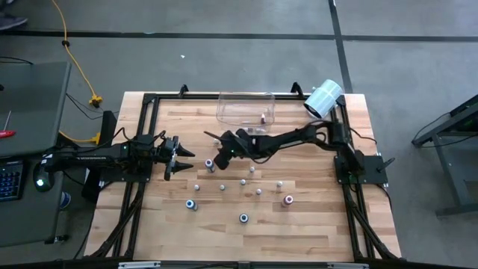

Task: Pick & Place food coloring
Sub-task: Put the small green food coloring into the transparent container

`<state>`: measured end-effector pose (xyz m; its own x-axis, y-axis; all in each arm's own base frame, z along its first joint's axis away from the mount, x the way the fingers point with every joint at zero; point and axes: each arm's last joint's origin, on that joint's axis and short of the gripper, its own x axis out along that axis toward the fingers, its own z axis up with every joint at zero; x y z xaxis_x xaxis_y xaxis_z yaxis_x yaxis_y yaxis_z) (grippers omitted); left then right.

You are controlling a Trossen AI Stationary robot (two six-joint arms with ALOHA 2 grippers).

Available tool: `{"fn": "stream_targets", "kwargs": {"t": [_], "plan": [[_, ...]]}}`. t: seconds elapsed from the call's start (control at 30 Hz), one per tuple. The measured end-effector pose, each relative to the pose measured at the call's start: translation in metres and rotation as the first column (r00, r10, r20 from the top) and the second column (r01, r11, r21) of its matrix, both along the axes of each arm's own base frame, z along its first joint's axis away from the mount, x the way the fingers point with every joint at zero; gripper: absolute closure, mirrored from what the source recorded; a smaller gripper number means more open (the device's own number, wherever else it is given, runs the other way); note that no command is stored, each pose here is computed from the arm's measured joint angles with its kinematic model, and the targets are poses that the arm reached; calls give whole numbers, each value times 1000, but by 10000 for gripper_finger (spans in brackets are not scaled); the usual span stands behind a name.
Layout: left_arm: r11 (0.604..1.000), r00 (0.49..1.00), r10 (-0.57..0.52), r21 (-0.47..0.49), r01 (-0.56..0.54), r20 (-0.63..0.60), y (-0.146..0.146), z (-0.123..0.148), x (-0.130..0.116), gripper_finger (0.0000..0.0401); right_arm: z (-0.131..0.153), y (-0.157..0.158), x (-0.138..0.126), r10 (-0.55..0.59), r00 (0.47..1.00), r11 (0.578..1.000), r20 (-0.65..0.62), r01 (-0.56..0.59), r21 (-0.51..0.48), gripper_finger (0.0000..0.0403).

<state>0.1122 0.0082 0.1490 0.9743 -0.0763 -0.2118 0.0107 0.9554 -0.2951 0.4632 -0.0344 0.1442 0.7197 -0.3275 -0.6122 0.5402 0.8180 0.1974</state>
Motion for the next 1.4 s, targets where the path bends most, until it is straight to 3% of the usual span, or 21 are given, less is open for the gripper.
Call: {"fn": "stream_targets", "kwargs": {"t": [0.4,0.8,1.4], "plan": [[1000,1000,0,0,0,0,0,0,0,167,-25,5,15,81,997,963,14,-75,-260,279],[1000,1000,0,0,0,0,0,0,0,167,-33,3,9,-22,997,965,74,40,-259,279],[1000,1000,0,0,0,0,0,0,0,167,-31,-10,9,-31,993,969,113,58,-241,279]]}}
